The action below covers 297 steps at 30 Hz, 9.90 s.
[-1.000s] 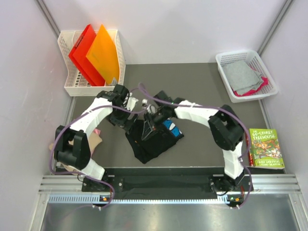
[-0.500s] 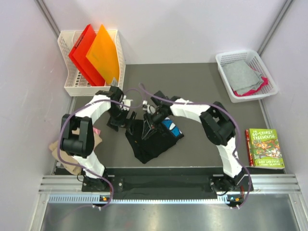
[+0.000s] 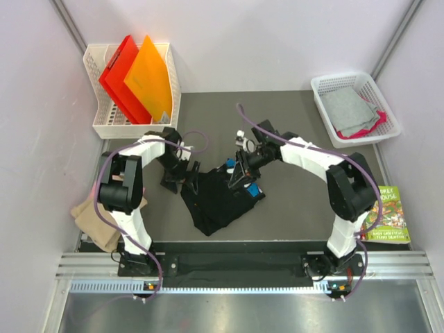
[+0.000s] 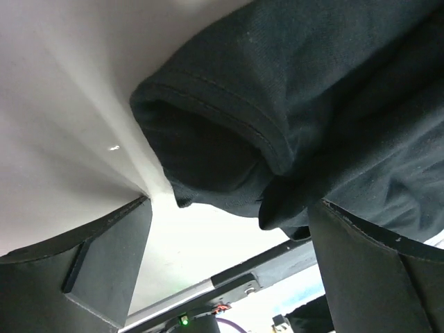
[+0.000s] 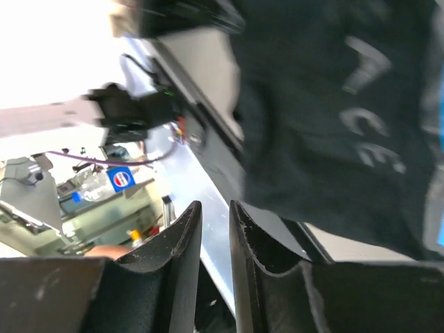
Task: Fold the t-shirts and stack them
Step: Smooth out wrinkles on the folded tshirt, then put the neatly folded tshirt into the corner of the board with the left arm
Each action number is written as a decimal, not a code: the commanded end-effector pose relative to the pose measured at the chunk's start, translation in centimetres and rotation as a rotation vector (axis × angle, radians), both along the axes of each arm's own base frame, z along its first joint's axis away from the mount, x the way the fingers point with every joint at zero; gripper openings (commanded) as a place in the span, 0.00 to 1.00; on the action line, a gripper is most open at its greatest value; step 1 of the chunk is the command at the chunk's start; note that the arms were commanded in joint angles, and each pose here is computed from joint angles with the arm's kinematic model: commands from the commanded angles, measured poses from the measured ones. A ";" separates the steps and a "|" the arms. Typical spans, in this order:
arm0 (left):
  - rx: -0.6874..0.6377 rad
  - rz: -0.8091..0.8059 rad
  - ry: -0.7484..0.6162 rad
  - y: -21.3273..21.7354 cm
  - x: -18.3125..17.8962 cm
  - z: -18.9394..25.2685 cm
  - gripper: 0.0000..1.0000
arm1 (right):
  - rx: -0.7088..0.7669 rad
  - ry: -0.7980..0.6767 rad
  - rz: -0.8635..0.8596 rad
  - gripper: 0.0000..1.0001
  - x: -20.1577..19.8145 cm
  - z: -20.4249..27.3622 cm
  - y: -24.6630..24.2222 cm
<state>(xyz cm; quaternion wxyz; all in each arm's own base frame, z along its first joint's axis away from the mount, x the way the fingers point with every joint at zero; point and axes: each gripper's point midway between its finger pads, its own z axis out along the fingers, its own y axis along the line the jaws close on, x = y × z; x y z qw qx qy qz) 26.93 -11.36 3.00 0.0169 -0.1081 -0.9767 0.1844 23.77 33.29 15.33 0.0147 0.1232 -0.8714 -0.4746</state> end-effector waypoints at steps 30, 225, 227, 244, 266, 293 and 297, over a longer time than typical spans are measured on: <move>-0.192 -0.077 0.137 -3.5 -1.6 -6.3 0.99 | -0.180 0.150 -0.042 0.17 0.5 -13.4 -1.0; 0.173 -0.125 -0.195 27.7 -4.7 5.6 0.13 | -0.129 0.042 -0.015 0.15 -2.1 -7.2 -3.5; 0.195 -0.113 -0.199 28.1 -4.7 5.6 0.12 | -0.131 0.043 -0.014 0.15 -2.1 -7.1 -3.5; 0.337 0.057 -0.287 35.2 -3.0 7.7 0.00 | -0.129 0.033 -0.006 0.15 -2.2 -6.9 -3.7; 0.212 -0.012 -0.531 29.5 -1.8 19.7 0.99 | -0.124 0.030 0.000 0.15 -2.3 -7.1 -3.6; -0.247 -0.074 0.040 23.3 -10.0 3.5 0.89 | -0.146 0.014 -0.013 0.15 -3.1 -6.2 -5.0; -0.111 -0.136 -0.051 24.3 -9.4 6.2 0.93 | -0.143 0.003 -0.025 0.16 -2.8 -5.9 -5.4</move>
